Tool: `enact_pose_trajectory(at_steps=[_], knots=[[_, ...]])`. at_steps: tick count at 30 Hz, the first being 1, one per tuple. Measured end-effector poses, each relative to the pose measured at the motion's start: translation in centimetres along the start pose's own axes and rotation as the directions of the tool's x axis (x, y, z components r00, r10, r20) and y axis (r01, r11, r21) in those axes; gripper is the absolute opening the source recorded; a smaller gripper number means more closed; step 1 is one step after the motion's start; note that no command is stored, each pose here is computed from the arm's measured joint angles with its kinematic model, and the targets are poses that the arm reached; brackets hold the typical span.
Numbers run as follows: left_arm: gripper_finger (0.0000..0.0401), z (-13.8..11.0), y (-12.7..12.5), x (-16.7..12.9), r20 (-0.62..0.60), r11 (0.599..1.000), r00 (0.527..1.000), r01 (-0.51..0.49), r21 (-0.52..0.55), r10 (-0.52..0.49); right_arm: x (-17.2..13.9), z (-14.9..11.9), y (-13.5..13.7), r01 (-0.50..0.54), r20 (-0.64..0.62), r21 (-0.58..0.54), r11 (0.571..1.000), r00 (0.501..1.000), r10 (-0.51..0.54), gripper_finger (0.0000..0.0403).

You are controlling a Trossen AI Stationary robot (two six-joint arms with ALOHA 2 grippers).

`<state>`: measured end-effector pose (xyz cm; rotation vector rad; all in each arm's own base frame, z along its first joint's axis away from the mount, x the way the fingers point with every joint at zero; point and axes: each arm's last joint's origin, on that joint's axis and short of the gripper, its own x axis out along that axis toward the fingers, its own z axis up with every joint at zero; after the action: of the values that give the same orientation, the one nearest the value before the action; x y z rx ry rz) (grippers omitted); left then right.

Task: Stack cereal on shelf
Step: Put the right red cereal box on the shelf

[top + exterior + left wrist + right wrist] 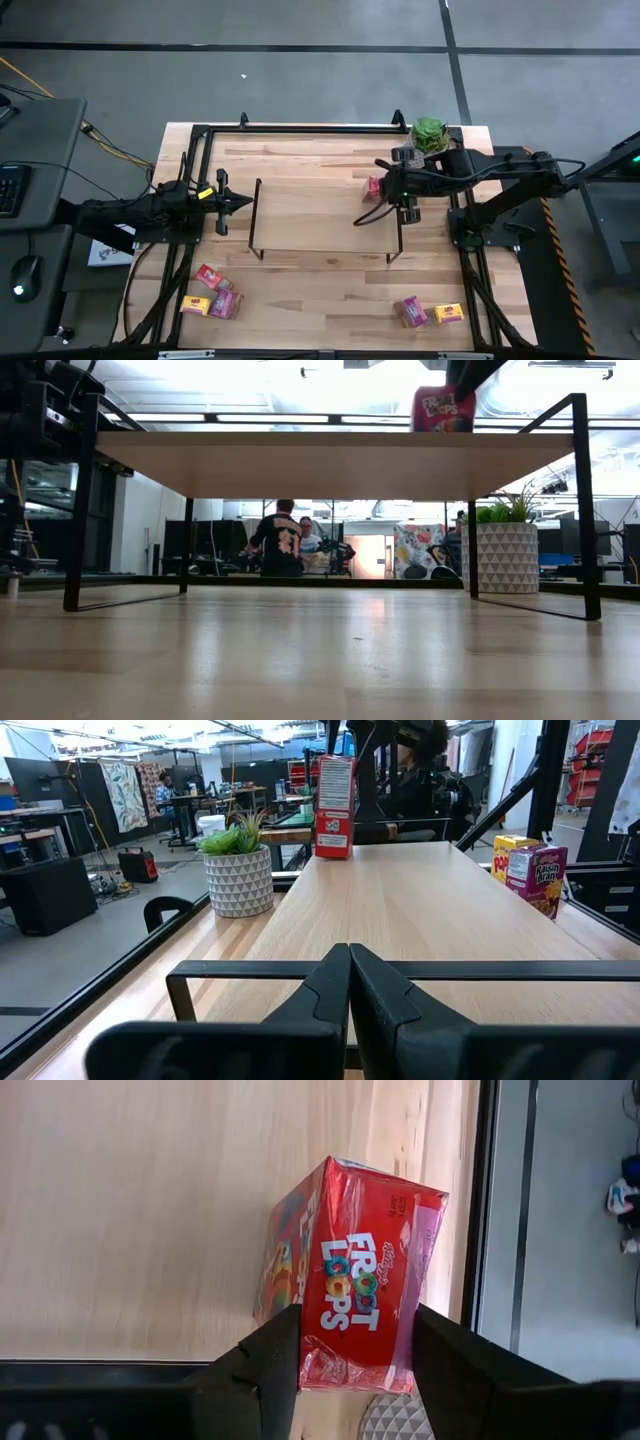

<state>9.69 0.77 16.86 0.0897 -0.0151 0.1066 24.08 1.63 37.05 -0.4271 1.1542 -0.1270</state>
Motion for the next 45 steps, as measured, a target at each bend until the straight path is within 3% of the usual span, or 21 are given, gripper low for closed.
enact_pose_trajectory(at_steps=[5,14,35,45], knots=[[0.0003,0.00,0.00,0.00,0.000,1.000,1.000,0.000,0.000,0.000,0.10,0.45,-0.01,0.002,0.039,-0.059,0.998,0.999,0.000,0.0161],[0.0003,0.01,0.00,0.00,0.001,1.000,1.000,0.000,0.000,0.000,0.14,0.69,-0.04,0.005,0.061,-0.018,1.000,0.998,-0.004,0.0161],[0.0003,0.01,0.00,0.00,0.000,1.000,1.000,0.000,0.000,0.000,0.11,0.89,-0.10,0.015,0.081,-0.034,0.999,0.997,-0.013,0.0161],[0.0003,0.01,0.00,0.00,0.000,1.000,1.000,0.000,0.000,0.000,0.07,0.90,0.03,-0.032,0.091,-0.022,0.999,0.995,0.034,0.0161]])
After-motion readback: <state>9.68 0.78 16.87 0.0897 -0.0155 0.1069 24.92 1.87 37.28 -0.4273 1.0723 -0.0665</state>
